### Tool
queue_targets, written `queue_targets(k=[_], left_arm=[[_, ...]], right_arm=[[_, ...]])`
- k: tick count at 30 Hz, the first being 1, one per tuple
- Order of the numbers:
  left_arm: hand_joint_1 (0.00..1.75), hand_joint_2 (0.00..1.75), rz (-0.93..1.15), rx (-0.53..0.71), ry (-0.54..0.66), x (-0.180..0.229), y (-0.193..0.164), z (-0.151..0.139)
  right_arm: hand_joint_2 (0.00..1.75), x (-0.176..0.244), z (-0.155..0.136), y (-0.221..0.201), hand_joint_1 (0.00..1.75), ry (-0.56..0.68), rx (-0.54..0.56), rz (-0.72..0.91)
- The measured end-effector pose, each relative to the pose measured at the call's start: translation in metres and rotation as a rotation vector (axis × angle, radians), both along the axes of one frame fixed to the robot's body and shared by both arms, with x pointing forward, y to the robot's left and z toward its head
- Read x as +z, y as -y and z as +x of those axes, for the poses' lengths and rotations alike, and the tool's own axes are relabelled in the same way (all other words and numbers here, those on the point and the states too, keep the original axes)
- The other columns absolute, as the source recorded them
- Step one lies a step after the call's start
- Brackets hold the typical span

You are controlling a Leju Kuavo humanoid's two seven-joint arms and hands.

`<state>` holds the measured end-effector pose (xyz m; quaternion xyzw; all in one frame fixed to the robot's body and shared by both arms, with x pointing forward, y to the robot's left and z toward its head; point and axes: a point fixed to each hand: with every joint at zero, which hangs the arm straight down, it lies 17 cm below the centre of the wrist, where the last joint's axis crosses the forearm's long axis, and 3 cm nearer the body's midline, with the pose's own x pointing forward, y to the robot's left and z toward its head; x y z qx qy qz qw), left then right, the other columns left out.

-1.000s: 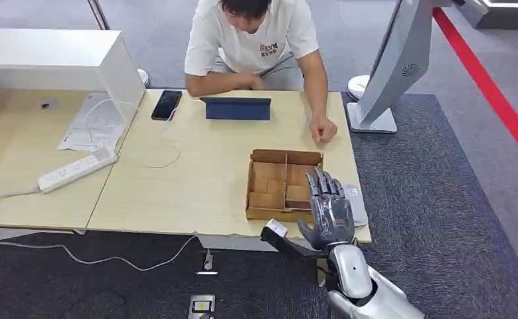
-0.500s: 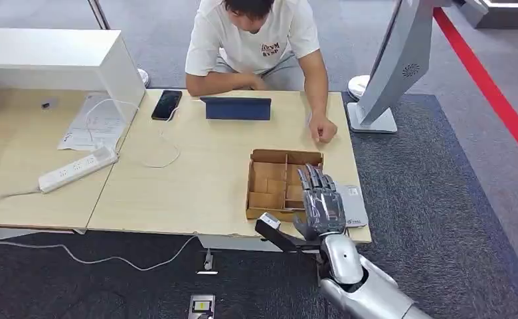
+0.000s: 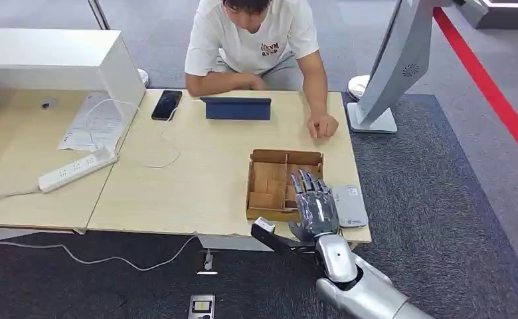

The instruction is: Pass the card to the sensor for recognition and then transmit it.

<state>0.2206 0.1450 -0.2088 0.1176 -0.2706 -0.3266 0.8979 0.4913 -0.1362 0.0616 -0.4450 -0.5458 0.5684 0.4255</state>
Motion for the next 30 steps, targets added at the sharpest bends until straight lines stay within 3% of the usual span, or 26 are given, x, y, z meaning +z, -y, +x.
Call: queue_targets(k=[30], left_arm=[[0.00,1.75,-0.003,0.024,0.019,0.002,-0.004,0.003]], right_arm=[[1.75,-0.021,0.003,0.031,0.00,-0.037,-0.085,-0.050]])
